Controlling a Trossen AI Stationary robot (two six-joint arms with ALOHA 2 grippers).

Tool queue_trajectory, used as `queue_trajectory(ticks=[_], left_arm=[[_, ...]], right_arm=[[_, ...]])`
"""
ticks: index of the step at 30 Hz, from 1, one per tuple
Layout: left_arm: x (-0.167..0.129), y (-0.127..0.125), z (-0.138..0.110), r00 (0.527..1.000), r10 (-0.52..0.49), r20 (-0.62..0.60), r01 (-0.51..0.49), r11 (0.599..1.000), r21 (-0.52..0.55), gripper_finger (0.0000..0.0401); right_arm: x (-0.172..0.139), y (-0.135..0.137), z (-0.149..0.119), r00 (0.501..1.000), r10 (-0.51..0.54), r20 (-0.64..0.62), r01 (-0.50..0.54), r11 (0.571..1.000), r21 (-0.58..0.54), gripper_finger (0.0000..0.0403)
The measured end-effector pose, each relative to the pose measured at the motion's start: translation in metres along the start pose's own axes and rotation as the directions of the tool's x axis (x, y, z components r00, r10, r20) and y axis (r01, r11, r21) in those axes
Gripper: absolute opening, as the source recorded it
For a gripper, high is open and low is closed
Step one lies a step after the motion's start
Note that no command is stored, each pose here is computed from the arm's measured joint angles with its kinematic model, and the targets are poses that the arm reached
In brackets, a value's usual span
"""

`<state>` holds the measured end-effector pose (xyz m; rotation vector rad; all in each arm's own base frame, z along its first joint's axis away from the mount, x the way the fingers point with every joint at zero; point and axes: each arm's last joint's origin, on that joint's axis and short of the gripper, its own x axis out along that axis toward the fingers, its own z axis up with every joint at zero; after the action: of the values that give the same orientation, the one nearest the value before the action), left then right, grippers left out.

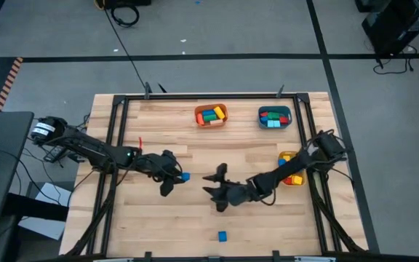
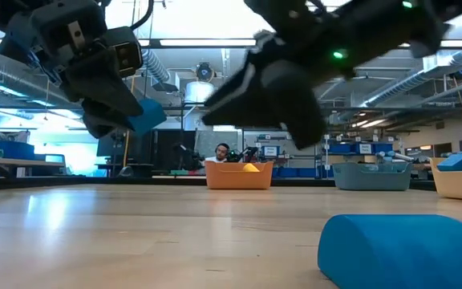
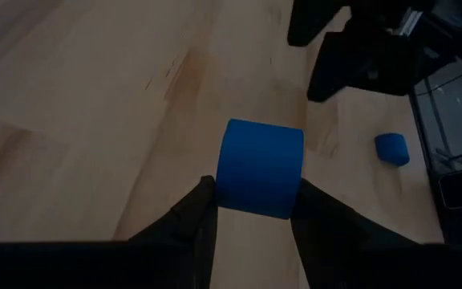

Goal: Sort blocks by size
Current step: Put the blue half circle block into the blue bin

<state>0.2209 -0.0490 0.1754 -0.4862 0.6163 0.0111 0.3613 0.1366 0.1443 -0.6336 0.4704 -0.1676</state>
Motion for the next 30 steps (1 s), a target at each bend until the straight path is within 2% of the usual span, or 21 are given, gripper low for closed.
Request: queue_trajectory(ticks=[5, 7, 11, 17, 21, 27, 30], left_arm=[[0.009, -0.011, 0.007, 1.000, -0.017, -0.019, 0.018, 0.999, 0.039, 0.0143], [0.014, -0.017, 0.011, 0.999, -0.035, -0.032, 0.037, 0.997, 0.063, 0.0143], [0.022, -0.027, 0.021, 0.995, -0.083, -0.047, 0.087, 0.991, 0.101, 0.0143], [0.030, -0.035, 0.032, 0.994, -0.088, -0.071, 0.098, 0.982, 0.162, 0.0143], [0.032, -0.038, 0.037, 0.994, -0.079, -0.082, 0.094, 0.977, 0.192, 0.0143], [0.032, -0.040, 0.040, 0.993, -0.095, -0.077, 0.108, 0.976, 0.190, 0.0143], [0.032, -0.040, 0.040, 0.992, -0.094, -0.079, 0.107, 0.976, 0.187, 0.0143]], right_arm=[[0.017, -0.012, 0.014, 0.999, 0.000, 0.033, 0.002, 0.998, -0.063, 0.0215], [0.021, -0.016, 0.017, 0.998, 0.031, 0.047, -0.027, 0.996, -0.086, 0.0215], [0.022, -0.018, 0.021, 0.996, 0.059, 0.070, -0.051, 0.993, -0.110, 0.0215], [0.021, -0.015, 0.021, 0.990, 0.115, 0.086, -0.101, 0.983, -0.152, 0.0210], [0.020, -0.014, 0.023, 0.989, 0.115, 0.092, -0.099, 0.983, -0.155, 0.0184], [0.020, -0.014, 0.022, 0.990, 0.111, 0.084, -0.095, 0.980, -0.175, 0.0110], [0.020, -0.013, 0.022, 0.990, 0.113, 0.082, -0.097, 0.979, -0.177, 0.0104]])
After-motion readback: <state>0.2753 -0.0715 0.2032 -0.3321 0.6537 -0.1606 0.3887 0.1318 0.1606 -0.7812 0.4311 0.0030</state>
